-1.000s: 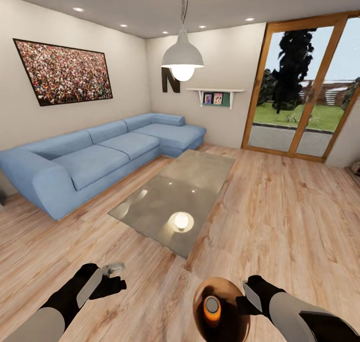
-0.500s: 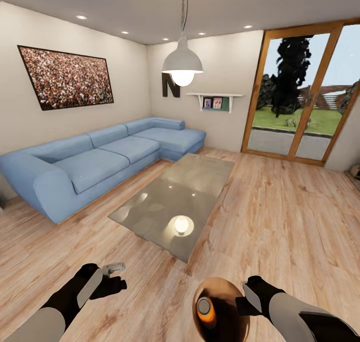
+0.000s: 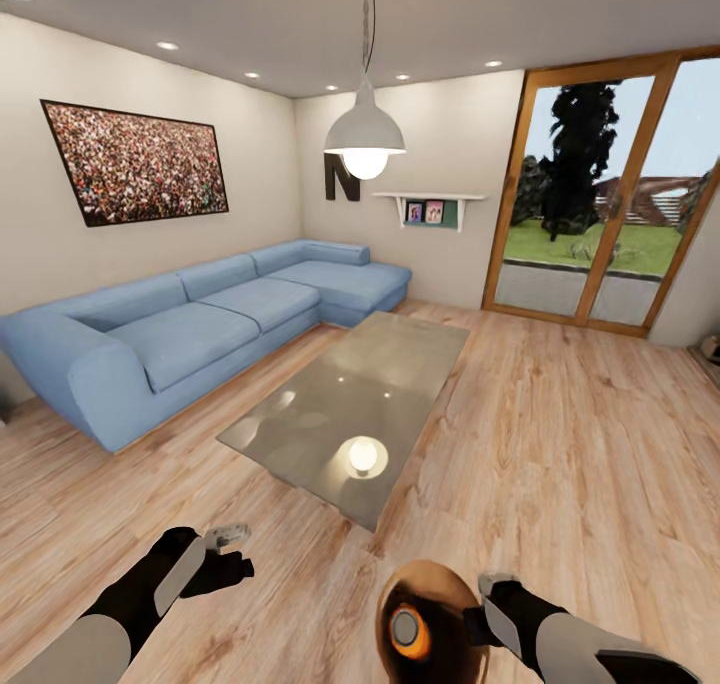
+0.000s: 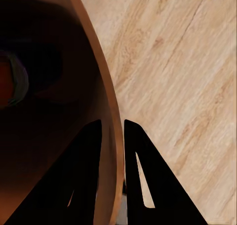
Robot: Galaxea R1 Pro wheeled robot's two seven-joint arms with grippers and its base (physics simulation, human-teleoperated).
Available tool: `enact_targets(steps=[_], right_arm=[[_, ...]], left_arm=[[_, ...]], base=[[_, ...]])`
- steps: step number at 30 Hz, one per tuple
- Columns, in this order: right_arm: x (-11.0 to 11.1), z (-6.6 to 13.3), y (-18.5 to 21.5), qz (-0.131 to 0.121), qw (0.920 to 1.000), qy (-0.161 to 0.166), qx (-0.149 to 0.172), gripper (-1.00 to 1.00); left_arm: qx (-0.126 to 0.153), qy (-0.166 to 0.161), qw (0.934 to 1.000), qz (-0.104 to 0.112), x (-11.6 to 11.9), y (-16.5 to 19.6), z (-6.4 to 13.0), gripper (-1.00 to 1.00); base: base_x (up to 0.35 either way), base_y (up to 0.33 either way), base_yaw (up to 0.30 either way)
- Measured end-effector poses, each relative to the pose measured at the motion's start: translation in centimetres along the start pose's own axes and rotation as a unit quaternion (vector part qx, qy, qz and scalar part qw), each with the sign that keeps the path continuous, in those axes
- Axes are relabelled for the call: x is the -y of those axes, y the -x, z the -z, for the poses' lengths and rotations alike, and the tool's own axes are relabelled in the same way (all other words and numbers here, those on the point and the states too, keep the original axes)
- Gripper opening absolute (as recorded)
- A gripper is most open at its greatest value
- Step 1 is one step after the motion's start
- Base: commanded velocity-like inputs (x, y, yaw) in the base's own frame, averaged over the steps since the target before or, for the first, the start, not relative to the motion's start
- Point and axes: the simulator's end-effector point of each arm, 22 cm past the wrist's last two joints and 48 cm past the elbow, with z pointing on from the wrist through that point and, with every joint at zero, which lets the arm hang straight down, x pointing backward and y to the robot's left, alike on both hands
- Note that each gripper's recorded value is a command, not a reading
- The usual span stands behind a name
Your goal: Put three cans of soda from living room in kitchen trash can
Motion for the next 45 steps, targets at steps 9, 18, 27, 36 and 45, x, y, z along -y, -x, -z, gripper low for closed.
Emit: enact_targets(steps=[9,18,27,36,45], right_arm=[[-0.9,0.0,-0.1,0.022,0.9997,0.003,0.005,-1.00],[-0.7,0.0,0.0,0.037,0.9993,-0.001,0.006,-1.00],[-0.5,0.0,0.1,0.050,0.9987,-0.006,0.007,-1.00],[-0.9,-0.7,-2.1,0.074,0.9972,-0.015,-0.002,-1.00],[-1.6,-2.1,-9.8,0.038,0.9973,0.000,-0.062,-1.00]], left_arm=[[0.004,-0.002,1.0000,0.003,0.2,0.6,0.2,1.00],[0.004,-0.002,1.0000,0.003,0.2,0.6,0.2,1.00],[0.004,-0.002,1.0000,0.003,0.2,0.6,0.2,1.00],[-0.037,0.000,0.9992,0.014,-0.7,-3.8,-1.5,1.00],[-0.072,0.007,0.9972,0.019,-1.7,-8.3,-2.8,1.00]], base=[[0.000,0.000,0.000],[0.000,0.000,0.000],[0.000,0.000,0.000],[0.000,0.215,0.139],[-0.014,0.338,0.222]])
